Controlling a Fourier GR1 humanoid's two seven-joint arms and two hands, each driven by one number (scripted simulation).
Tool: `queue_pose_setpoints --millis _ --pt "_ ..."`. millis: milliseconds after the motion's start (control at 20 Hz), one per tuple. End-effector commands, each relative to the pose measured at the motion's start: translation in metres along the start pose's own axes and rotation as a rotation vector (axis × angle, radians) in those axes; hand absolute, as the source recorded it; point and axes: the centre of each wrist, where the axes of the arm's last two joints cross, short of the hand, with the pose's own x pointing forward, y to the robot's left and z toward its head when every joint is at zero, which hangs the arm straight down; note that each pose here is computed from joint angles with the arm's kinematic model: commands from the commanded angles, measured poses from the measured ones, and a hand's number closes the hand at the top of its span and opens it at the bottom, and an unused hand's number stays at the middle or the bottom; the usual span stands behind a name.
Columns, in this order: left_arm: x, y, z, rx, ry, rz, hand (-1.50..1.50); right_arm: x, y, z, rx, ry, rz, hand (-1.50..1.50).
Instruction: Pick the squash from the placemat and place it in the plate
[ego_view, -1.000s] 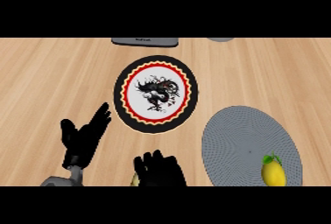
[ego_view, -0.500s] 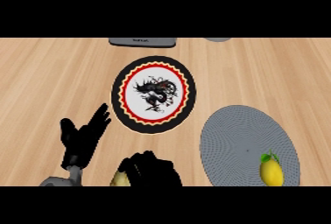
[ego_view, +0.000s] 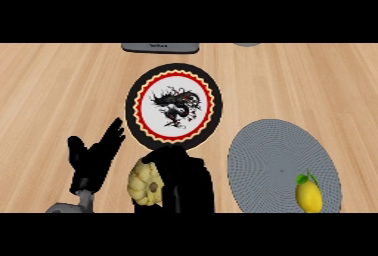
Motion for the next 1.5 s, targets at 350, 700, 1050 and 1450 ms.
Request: queue_pose_setpoints --millis 350,700,1050,1450 --pt "-0.011 0.0 0.002 0.008 0.033 -0.007 0.0 -0.049 0.034 -0.081 -0.264 0.209 -0.026 1.5" --pt "-0.003 -0.013 -0.003 -0.013 0.017 -0.008 0.0 -0.072 0.05 -0.137 -0.304 0.227 -0.002 1.5" --pt "0.007 -0.01 -0.01 -0.017 0.007 -0.004 0.0 -0.104 0.058 -0.15 -0.065 0.45 0.188 -1.5" --pt "0.004 -0.026 -0.003 -0.043 -0.02 -0.027 0.0 -0.124 0.058 -0.145 0.03 0.408 0.015 -1.5"
